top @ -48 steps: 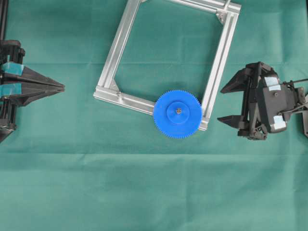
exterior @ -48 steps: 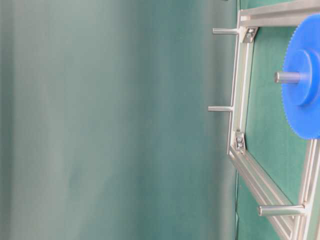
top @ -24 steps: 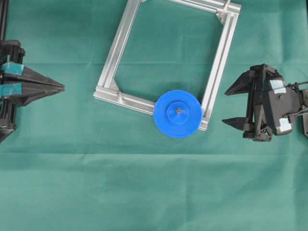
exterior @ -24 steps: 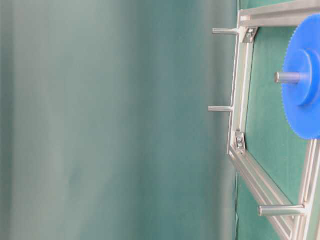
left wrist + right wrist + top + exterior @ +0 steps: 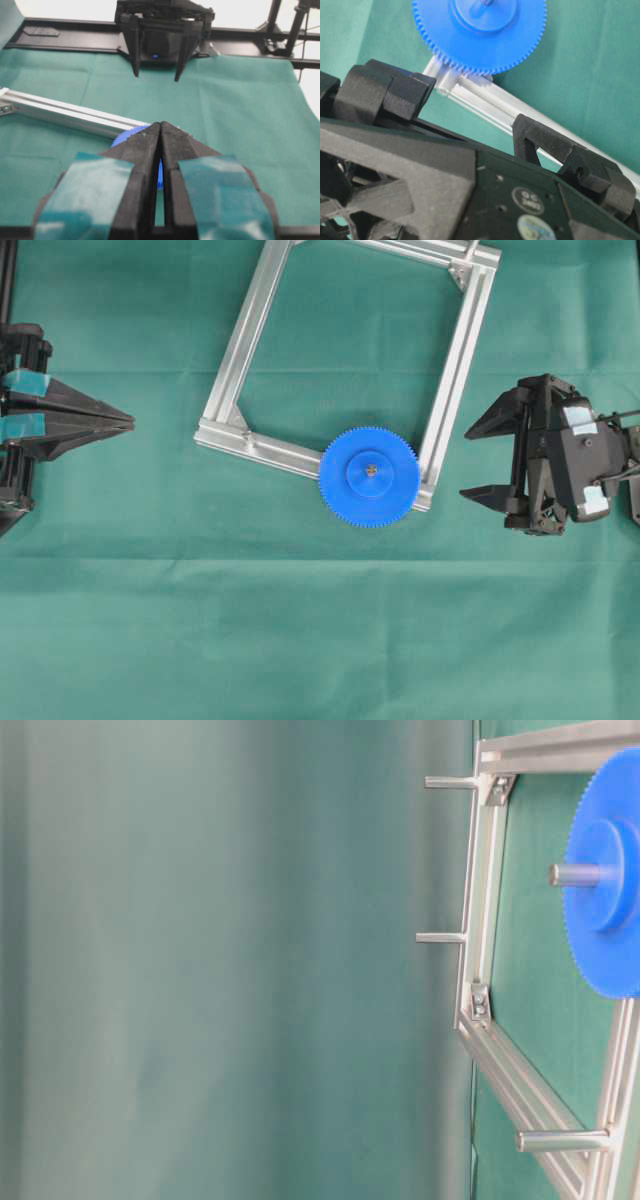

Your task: Find the location of the shaft and insert the gear.

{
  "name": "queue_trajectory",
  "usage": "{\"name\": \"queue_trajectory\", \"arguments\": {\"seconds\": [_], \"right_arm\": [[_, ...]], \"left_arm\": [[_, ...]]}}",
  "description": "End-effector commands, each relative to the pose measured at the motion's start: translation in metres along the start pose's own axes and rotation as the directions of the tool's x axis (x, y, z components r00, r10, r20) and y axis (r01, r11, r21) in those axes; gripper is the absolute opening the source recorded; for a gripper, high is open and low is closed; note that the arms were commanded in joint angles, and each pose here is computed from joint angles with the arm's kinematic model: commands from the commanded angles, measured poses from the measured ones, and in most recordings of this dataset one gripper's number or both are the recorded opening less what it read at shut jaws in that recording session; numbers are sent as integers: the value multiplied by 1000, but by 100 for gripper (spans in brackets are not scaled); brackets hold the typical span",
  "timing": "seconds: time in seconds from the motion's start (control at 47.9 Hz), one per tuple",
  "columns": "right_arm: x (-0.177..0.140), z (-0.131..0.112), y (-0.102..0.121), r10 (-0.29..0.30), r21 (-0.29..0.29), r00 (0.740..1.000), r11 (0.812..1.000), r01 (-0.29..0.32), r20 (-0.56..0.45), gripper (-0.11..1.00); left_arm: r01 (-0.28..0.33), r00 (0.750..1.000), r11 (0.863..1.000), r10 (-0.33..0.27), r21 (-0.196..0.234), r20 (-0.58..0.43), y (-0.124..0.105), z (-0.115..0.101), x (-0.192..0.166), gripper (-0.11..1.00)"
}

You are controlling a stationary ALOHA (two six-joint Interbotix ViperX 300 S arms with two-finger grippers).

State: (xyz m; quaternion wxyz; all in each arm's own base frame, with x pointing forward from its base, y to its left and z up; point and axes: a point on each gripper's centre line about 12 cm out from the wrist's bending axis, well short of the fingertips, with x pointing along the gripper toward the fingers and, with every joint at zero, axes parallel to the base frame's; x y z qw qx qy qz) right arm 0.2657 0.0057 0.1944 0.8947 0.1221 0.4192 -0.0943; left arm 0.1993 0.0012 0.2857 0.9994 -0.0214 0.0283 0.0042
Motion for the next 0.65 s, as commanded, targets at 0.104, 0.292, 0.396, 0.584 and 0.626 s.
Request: {"name": "queue_trajectory", "arguments": {"seconds": [0.104, 0.292, 0.396, 0.584, 0.626], "right_arm": [[-3, 5, 2, 13, 1, 1000, 1000, -13, 26, 84], [-3, 4, 2, 13, 0, 1000, 1000, -13, 24, 84], [-3, 3, 2, 15, -1, 1000, 1000, -15, 24, 83], [-2, 2, 2, 15, -2, 1000, 1000, -15, 22, 83], [-2, 2, 2, 15, -2, 1000, 1000, -15, 22, 83]], "left_arm": [[-2, 1000, 1000, 2, -3, 28, 0, 12, 2, 1], [-2, 1000, 1000, 2, -3, 28, 0, 12, 2, 1], [-2, 1000, 1000, 2, -2, 28, 0, 12, 2, 1], [-2, 1000, 1000, 2, -3, 29, 0, 12, 2, 1], [-2, 1000, 1000, 2, -2, 28, 0, 12, 2, 1]]}}
